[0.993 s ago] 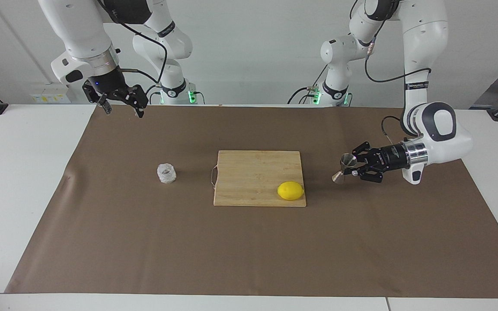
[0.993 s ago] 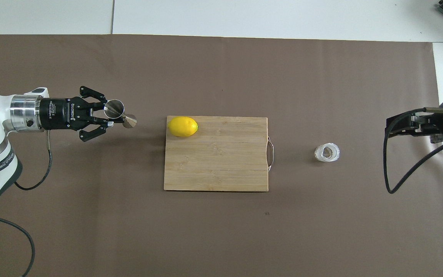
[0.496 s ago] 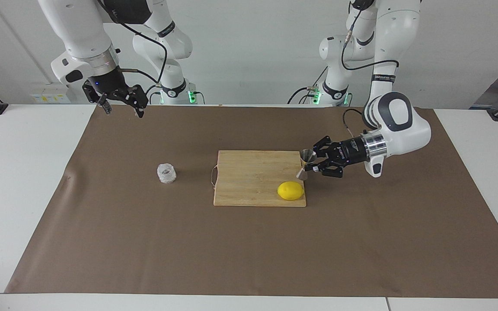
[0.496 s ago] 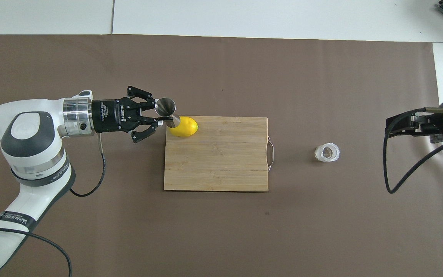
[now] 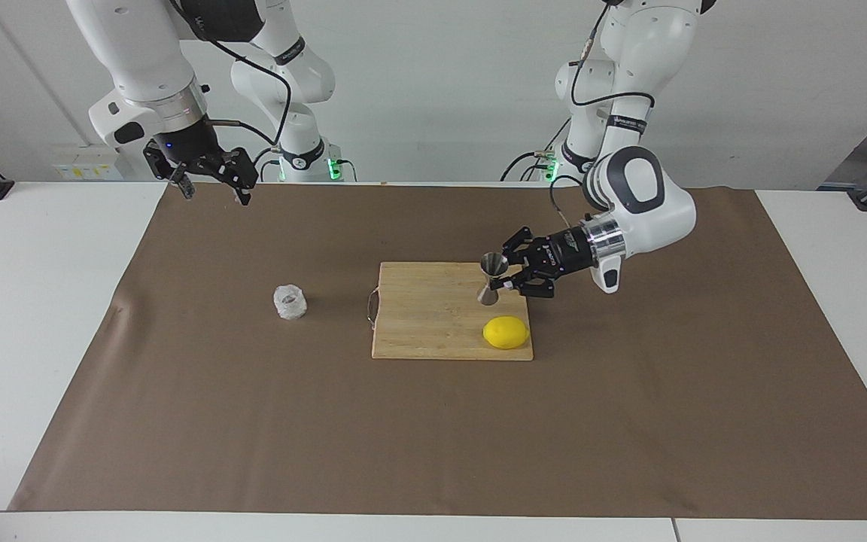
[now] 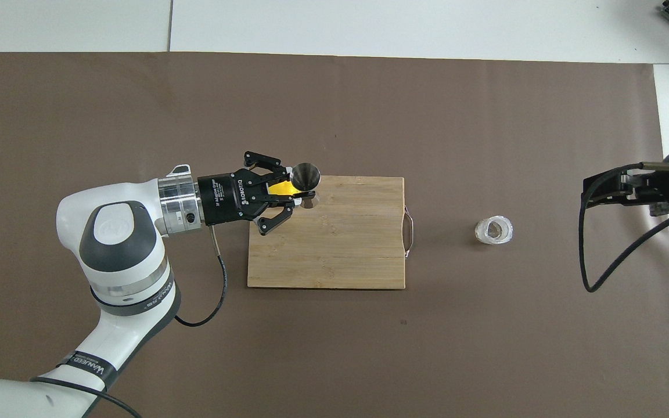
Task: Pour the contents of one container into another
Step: 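Lower the metal cup onto the cutting board beside the lemon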
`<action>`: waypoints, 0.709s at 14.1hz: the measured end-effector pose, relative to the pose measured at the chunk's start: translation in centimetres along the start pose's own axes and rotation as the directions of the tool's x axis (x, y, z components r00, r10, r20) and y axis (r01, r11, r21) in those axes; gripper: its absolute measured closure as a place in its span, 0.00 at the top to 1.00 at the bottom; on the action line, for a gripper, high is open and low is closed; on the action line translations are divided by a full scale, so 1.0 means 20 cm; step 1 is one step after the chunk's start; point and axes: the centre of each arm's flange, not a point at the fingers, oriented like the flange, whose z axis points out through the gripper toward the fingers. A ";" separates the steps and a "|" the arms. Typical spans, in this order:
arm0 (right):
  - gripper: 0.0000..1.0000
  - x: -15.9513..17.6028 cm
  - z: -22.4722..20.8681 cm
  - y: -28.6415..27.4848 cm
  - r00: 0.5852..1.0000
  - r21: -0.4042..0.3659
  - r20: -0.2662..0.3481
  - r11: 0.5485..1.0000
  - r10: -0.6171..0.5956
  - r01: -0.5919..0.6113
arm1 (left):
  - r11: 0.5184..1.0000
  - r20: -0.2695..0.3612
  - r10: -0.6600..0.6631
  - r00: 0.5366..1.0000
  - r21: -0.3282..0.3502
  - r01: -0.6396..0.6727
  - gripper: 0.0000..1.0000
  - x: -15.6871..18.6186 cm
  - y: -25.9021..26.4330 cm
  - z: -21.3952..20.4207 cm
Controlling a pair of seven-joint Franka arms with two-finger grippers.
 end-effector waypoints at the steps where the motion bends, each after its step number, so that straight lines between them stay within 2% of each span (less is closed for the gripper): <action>1: 1.00 0.00 0.00 0.00 1.000 0.000 0.000 1.000 0.000 0.000 | 1.000 0.006 -0.013 1.000 -0.005 0.013 0.34 0.01 -0.02 0.02; 5: 1.00 0.00 0.00 0.00 1.000 0.000 0.000 1.000 0.000 0.000 | 0.999 0.044 -0.026 0.999 -0.045 0.028 0.34 0.08 -0.11 0.11; 10: 1.00 0.00 0.00 0.00 1.000 0.000 0.000 1.000 0.000 0.000 | 0.998 0.053 0.000 0.999 -0.063 0.003 0.34 0.22 -0.22 0.16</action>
